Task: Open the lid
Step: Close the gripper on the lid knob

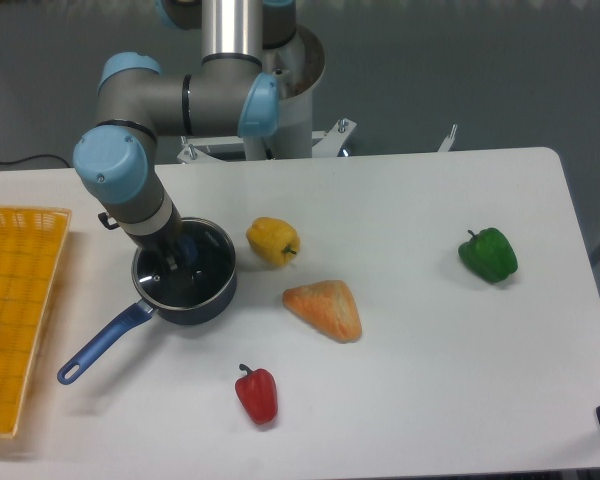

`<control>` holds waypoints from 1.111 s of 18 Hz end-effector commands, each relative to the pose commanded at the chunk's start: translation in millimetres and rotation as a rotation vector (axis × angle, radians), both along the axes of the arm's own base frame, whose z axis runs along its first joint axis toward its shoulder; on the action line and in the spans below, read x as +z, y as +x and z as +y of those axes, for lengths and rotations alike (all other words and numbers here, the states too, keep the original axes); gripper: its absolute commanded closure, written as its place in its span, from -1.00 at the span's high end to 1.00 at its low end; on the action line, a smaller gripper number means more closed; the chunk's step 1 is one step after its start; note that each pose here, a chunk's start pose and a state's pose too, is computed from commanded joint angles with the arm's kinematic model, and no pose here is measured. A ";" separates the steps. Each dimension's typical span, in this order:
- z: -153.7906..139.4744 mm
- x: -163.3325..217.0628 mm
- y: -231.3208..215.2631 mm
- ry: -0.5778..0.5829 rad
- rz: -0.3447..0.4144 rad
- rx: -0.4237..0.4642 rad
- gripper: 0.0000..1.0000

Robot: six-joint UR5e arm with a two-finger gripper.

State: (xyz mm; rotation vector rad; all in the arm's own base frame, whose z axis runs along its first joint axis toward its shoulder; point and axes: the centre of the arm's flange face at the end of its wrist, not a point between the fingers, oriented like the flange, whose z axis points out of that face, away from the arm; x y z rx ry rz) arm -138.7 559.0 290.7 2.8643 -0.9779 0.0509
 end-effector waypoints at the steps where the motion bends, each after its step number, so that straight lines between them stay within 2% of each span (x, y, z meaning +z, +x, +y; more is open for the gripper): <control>1: -1.2 -0.5 -0.1 -0.004 0.004 -0.005 1.00; 6: -2.1 -1.7 -0.6 -0.006 0.003 -0.005 0.92; 10: -2.1 -1.7 -0.6 -0.006 0.004 -0.002 0.63; 13: -0.9 0.9 -2.2 -0.001 0.006 0.002 0.34; 20: -1.4 0.5 -2.1 -0.006 0.005 0.002 0.21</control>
